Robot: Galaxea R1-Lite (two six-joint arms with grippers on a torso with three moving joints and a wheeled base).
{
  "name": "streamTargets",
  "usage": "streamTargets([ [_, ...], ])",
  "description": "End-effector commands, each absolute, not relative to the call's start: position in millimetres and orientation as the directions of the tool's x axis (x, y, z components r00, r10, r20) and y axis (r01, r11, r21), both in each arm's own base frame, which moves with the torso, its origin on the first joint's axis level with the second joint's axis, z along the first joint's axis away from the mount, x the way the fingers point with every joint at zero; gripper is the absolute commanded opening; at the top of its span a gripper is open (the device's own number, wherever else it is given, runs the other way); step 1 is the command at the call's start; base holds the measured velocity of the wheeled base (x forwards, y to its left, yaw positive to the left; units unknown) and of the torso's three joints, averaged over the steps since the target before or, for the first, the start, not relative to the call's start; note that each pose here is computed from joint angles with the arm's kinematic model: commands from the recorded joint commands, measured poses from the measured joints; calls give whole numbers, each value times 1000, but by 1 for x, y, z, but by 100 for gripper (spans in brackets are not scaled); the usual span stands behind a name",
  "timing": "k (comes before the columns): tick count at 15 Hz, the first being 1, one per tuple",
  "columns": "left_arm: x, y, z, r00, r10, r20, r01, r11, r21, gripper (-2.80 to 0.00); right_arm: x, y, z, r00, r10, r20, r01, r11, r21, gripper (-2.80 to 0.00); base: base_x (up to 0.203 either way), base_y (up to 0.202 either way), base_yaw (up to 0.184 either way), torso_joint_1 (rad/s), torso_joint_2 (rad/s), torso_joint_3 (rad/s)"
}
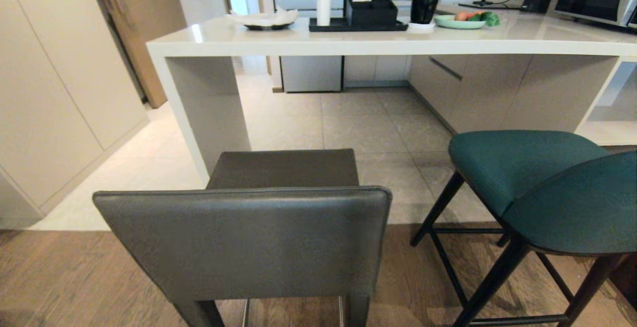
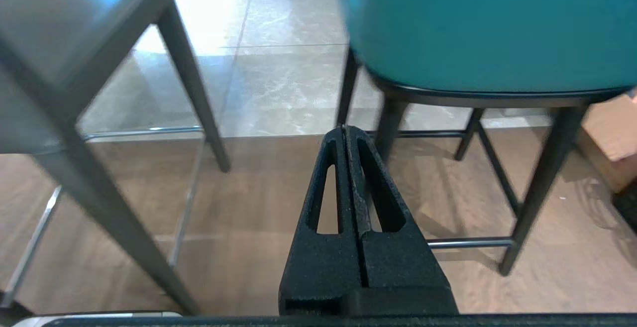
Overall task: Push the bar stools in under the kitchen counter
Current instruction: Push the blue chair back under the dining table
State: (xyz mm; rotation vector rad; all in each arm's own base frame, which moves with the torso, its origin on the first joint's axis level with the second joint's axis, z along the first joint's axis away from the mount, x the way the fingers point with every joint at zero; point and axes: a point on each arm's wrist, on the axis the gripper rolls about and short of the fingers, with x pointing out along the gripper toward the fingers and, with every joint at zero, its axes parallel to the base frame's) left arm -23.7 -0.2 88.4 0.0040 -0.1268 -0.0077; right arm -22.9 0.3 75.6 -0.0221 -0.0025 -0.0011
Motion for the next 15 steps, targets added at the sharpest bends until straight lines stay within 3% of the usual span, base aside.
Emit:
streamTargets([
  [1, -20, 0, 77, 996, -8, 86, 7, 1000, 4, -280, -23, 0, 76, 1000, 0, 2, 0, 1000, -23, -280, 0, -196, 0, 2, 2, 2],
  [15, -20, 0, 77, 996, -8, 87, 7, 1000, 4, -280, -23, 0, 76, 1000, -2, 2, 2, 1000, -20, -280, 0, -195, 2, 2, 3, 2],
])
